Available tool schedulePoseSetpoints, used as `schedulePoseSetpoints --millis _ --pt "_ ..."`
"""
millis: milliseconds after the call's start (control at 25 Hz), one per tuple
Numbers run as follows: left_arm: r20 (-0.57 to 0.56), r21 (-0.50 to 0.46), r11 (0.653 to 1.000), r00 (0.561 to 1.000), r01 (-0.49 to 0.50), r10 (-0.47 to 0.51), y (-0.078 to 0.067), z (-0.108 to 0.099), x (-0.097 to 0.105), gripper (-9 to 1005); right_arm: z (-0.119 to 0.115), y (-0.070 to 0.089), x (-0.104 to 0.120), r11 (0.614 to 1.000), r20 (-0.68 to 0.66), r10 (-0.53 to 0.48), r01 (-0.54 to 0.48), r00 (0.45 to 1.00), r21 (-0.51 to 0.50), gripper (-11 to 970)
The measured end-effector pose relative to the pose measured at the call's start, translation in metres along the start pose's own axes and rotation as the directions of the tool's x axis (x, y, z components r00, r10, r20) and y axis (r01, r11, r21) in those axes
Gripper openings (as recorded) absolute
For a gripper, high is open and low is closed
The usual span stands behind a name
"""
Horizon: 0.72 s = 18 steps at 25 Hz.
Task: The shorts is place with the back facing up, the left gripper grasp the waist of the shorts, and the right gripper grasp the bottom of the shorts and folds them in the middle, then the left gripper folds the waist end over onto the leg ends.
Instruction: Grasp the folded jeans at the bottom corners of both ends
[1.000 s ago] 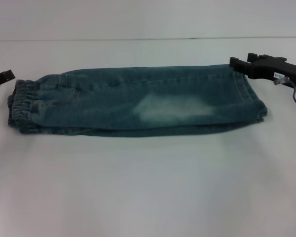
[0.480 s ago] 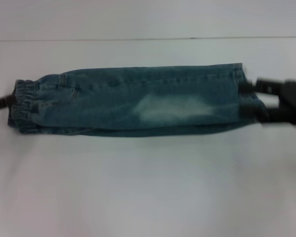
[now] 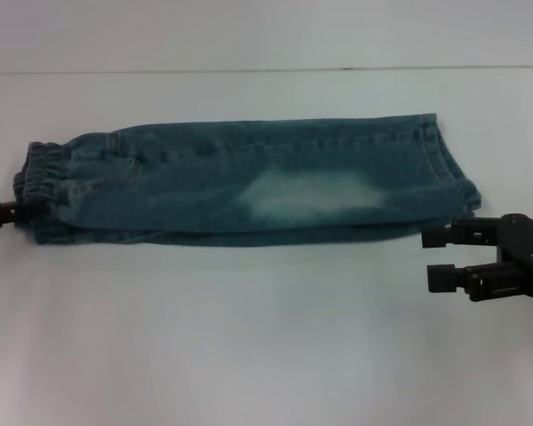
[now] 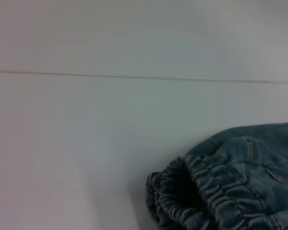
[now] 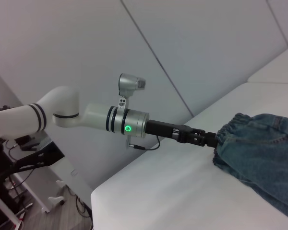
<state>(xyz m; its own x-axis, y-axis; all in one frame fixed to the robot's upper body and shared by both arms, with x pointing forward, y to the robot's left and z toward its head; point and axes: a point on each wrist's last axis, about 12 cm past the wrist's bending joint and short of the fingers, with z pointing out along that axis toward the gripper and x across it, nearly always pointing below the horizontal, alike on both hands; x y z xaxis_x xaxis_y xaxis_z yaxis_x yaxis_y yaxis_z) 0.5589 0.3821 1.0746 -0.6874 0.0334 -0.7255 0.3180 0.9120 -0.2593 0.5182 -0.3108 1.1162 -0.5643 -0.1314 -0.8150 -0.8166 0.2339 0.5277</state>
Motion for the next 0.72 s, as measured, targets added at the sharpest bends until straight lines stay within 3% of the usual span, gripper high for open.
schedulePoseSetpoints --millis 320,720 --pt "-0.058 -0.003 0.998 0.996 -0.068 0.068 -0.007 0.013 -0.002 923 0.002 -0.003 0.003 1.0 0.006 0.011 -0.012 1.0 0.029 941" --pt "-0.037 0.013 0.995 0.995 -0.095 0.095 -0.011 0.012 0.001 853 0.008 -0.008 0.005 0.998 -0.002 0.019 -0.019 1.0 0.058 938"
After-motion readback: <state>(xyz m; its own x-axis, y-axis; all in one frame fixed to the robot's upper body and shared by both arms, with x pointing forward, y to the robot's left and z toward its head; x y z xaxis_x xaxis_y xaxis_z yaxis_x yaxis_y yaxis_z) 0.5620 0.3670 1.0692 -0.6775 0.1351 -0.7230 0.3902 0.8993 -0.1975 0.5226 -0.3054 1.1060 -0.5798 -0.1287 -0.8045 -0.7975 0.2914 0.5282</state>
